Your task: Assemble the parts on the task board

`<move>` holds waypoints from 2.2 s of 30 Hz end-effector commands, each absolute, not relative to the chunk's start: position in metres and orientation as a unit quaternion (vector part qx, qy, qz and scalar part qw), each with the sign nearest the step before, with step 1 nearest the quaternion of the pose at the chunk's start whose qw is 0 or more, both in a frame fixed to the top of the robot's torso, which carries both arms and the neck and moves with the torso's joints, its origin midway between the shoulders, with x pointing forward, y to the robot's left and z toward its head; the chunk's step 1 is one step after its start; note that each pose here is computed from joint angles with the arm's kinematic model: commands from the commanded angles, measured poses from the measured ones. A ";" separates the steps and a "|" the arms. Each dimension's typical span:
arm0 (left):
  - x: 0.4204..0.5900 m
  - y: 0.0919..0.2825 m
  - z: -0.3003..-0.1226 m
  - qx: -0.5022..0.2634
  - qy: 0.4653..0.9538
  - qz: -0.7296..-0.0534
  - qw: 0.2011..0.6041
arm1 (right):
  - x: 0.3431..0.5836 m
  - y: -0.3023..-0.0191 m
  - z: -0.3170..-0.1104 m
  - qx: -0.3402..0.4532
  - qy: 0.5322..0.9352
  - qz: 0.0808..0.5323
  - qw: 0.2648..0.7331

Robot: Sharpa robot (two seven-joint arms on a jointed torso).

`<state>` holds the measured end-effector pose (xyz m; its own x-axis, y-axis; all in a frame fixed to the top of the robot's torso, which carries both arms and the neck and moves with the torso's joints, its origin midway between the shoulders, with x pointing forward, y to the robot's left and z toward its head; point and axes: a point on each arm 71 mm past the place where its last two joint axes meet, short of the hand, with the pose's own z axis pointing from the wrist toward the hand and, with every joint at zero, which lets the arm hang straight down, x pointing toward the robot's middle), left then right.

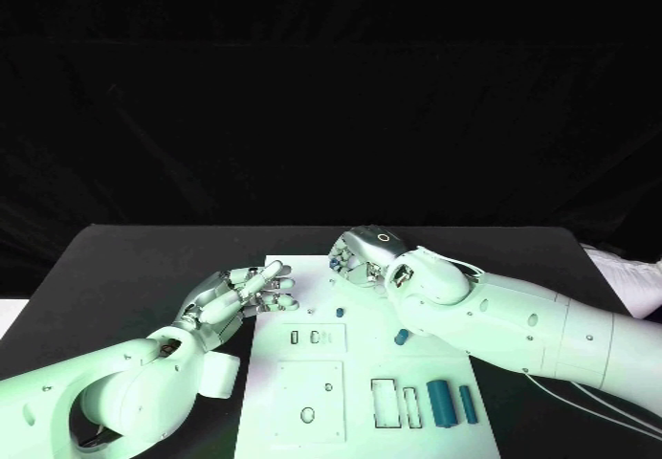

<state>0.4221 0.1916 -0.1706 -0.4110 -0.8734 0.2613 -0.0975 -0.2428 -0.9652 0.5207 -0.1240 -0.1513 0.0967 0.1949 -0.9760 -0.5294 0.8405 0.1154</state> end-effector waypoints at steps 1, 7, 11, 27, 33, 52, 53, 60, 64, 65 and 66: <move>0.422 0.190 -0.169 -0.448 0.536 -0.653 0.293 | 0.520 -0.127 -0.159 -0.136 0.639 0.231 0.721; 0.422 0.190 -0.169 -0.448 0.536 -0.653 0.292 | 0.521 -0.128 -0.159 -0.135 0.641 0.229 0.720; 0.422 0.190 -0.169 -0.448 0.536 -0.653 0.292 | 0.521 -0.129 -0.160 -0.134 0.643 0.227 0.719; 0.421 0.191 -0.169 -0.449 0.537 -0.652 0.292 | 0.523 -0.130 -0.160 -0.120 0.647 0.232 0.716; 0.421 0.192 -0.169 -0.449 0.537 -0.651 0.293 | 0.518 -0.136 -0.157 -0.108 0.646 0.243 0.716; 0.423 0.195 -0.170 -0.450 0.537 -0.649 0.296 | 0.495 -0.241 -0.135 0.024 0.711 0.204 0.673; 0.423 0.195 -0.170 -0.450 0.537 -0.649 0.295 | 0.496 -0.244 -0.136 0.026 0.714 0.199 0.671; 0.423 0.195 -0.170 -0.450 0.537 -0.649 0.295 | 0.499 -0.252 -0.140 0.026 0.726 0.176 0.664; 0.423 0.195 -0.171 -0.450 0.537 -0.649 0.295 | 0.501 -0.250 -0.143 0.021 0.730 0.172 0.661; 0.423 0.195 -0.171 -0.450 0.537 -0.649 0.295 | 0.501 -0.249 -0.143 0.021 0.730 0.172 0.661; 0.423 0.195 -0.171 -0.450 0.537 -0.649 0.295 | 0.502 -0.248 -0.144 0.020 0.731 0.171 0.661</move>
<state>0.4239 0.1969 -0.1719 -0.4020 -0.8788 0.2572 -0.1011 -0.2366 -0.9663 0.5015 -0.2489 -0.1401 -0.0947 0.2828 -0.9545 -0.2110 0.9313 0.2968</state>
